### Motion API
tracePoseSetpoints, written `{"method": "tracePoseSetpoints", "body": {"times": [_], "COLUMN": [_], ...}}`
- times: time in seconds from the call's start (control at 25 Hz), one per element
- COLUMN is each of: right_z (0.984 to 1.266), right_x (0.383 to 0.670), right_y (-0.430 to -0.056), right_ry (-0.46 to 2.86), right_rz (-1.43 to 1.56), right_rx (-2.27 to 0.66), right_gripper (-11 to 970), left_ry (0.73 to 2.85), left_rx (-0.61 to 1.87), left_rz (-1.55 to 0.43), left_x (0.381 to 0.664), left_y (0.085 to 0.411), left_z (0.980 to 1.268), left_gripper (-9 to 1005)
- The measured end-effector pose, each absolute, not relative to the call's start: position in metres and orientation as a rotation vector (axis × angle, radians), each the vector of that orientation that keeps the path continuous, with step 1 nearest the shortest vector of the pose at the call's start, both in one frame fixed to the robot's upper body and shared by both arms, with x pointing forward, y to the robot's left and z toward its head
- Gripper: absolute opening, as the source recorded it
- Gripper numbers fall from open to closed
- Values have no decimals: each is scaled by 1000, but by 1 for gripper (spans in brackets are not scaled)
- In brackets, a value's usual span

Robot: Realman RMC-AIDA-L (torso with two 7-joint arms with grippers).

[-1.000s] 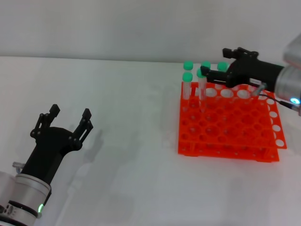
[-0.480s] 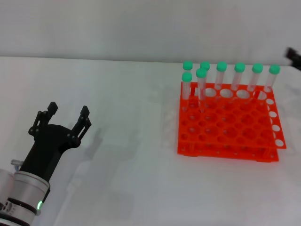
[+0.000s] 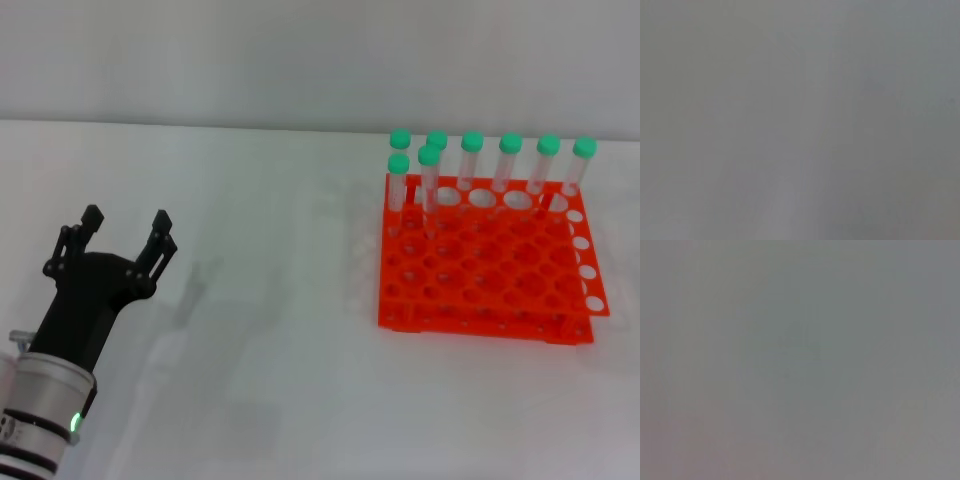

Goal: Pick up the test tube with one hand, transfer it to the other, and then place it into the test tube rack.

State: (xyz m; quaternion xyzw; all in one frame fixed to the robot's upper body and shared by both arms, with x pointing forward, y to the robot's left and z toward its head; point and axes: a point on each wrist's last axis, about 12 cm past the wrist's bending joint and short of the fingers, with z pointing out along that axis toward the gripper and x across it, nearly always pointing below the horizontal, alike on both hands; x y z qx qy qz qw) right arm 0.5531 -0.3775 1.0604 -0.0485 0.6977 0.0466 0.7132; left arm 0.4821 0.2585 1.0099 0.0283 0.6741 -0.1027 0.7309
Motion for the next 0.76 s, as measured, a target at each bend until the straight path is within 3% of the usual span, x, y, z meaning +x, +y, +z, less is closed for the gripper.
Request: {"method": "tracePoseSetpoints", "body": {"times": [0.76], "right_z": [1046], "right_x": [544], "right_y": [-384], "right_ry": [1577], "right_rz": [51], "right_rx": [5], "right_gripper": [857], "left_ry": [1437], "left_rx": [-80], "left_rz": [-276], "left_x": [511], "left_y": [260], "left_z": [1024], "left_gripper": [832]}}
